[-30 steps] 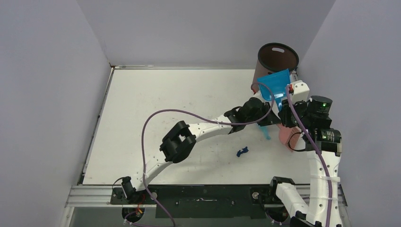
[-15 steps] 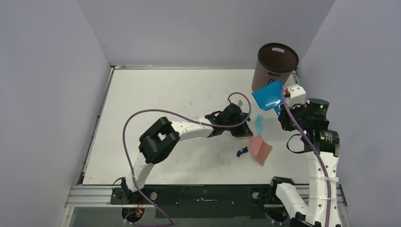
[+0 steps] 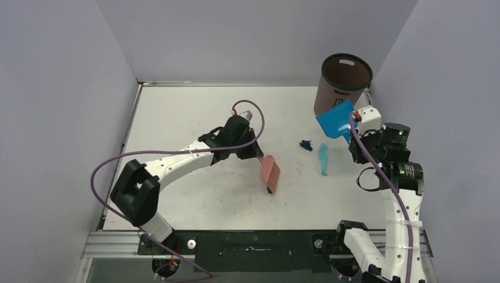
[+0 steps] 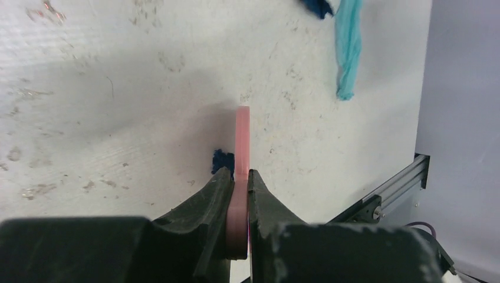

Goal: Sweep away the paper scraps from the table

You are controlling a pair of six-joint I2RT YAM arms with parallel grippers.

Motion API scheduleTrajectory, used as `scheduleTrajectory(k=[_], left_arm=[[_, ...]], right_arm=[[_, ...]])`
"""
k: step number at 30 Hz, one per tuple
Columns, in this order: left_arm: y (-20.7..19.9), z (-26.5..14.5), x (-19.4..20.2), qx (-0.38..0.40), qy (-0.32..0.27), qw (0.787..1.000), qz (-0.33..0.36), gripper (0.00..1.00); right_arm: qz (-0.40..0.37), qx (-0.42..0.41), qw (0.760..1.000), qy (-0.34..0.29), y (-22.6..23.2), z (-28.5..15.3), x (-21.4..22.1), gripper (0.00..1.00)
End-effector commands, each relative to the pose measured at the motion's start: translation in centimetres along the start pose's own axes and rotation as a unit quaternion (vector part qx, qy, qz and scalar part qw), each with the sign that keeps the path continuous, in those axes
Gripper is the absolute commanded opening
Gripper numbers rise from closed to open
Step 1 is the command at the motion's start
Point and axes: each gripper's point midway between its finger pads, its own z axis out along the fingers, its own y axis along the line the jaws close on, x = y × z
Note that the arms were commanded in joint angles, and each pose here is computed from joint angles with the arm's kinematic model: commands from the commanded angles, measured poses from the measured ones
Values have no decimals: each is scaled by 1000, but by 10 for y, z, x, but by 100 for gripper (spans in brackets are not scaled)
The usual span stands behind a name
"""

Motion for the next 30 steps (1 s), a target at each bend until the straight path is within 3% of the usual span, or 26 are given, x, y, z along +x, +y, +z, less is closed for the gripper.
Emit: scheduleTrajectory(k=[1,4,9,16,21,26,30], left_arm=[[-43,-57,-58,38,-115,990,70,0],[-79,-68,-87,100,-172,978,56,0],[-129,-40,-124,164,-201,966,16,0],[-179,50,-130,230,-152,960,-49,0],[-202,107,-113,266,-111,953,-88,0],[-176,156,-87,212,-81,967,-119,0],[-124,161,-84,153,-87,971,-159,0]], right_arm=[[3,16,1000,-7,-6,0,-5,5],[7,24,1000,-6,-8,-2,-5,5],[12,38,999,2,-13,-6,-4,5],[8,74,997,20,-24,-16,16,5],[13,75,997,30,-24,-18,24,5],[9,76,997,34,-26,-18,26,5],[-8,69,997,45,-23,-15,35,5]])
